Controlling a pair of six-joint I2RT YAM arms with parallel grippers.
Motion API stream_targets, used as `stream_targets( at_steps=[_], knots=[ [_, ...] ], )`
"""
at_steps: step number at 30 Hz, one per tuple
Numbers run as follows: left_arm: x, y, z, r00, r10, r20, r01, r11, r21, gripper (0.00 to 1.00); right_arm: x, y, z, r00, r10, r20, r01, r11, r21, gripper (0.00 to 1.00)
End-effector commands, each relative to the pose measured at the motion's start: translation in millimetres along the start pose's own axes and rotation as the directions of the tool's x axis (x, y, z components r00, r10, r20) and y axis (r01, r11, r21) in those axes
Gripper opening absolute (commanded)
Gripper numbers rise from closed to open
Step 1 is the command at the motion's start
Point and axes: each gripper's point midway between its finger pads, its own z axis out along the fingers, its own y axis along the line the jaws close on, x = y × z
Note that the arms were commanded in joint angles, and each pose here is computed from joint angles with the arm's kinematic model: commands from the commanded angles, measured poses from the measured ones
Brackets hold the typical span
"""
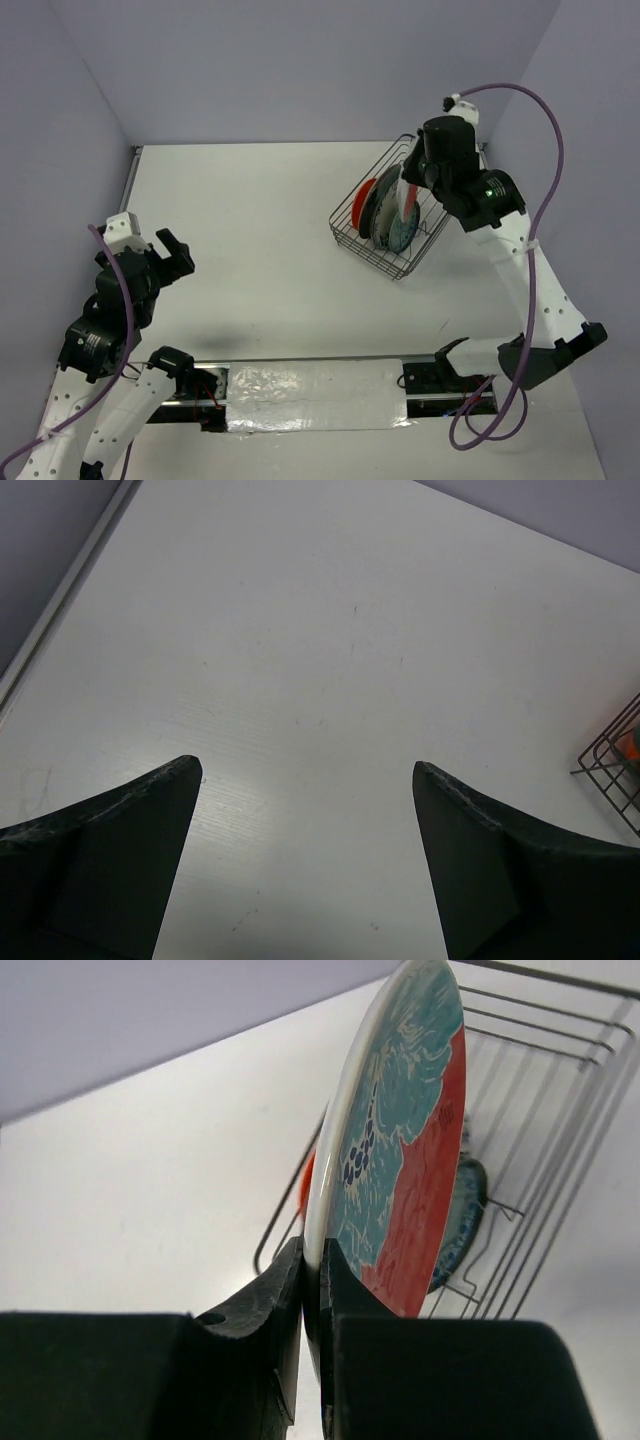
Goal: Unload the plates from the dish rack
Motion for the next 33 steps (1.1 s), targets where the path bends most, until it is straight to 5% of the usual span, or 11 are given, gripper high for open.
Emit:
stream_targets(
  at_steps=[1,3,4,7,9,11,15,18,24,33],
  knots=[
    [-11.2,0.1,-1.5,0.999,-0.014,0.046,0.014,1.000,-0.002,0.99,-69.3,99.7,-67.3,0.974,-0.059,0.217,0.145,0.903,-0.405,0.00],
    [-12.5,3.8,-2.6,0.998,-0.021,0.055,0.022,1.000,-0.020,1.00,-45.5,129.6,-55.6,0.939,-0.273,0.211,0.338,0.850,-0.404,0.00],
    [-13.2,5.6,-3.4,0.998,-0.027,0.059,0.029,0.999,-0.028,0.99,-48.3,160.4,-84.8,0.912,-0.312,0.267,0.405,0.791,-0.458,0.00],
    [-16.2,14.8,-6.4,0.996,-0.046,0.076,0.052,0.996,-0.073,0.99,-11.7,190.8,-64.8,0.744,-0.598,0.298,0.668,0.684,-0.294,0.00],
    [-16.9,19.6,-9.0,0.995,-0.059,0.085,0.067,0.994,-0.092,1.00,38.4,225.1,-58.7,0.573,-0.758,0.312,0.820,0.522,-0.236,0.00],
    [-21.1,26.0,-13.0,0.991,-0.082,0.110,0.095,0.989,-0.117,1.00,53.5,238.7,-57.1,0.462,-0.826,0.322,0.884,0.457,-0.095,0.00],
    [-23.4,46.1,-24.0,0.982,-0.117,0.148,0.145,0.970,-0.194,1.00,131.3,266.8,-25.8,0.244,-0.917,0.315,0.970,0.237,-0.060,0.00],
    [-30.4,62.9,-36.6,0.962,-0.169,0.215,0.221,0.945,-0.242,1.00,170.3,276.1,2.0,0.132,-0.947,0.292,0.991,0.129,-0.029,0.00],
    [-35.8,85.0,-59.7,0.920,-0.241,0.309,0.323,0.912,-0.253,1.00,235.1,301.5,28.6,0.121,-0.930,0.346,0.988,0.080,-0.128,0.00],
    [-36.7,83.0,-61.0,0.917,-0.245,0.314,0.324,0.918,-0.228,1.00,305.9,312.5,87.3,0.039,-0.938,0.345,0.998,0.019,-0.063,0.00]
  ],
)
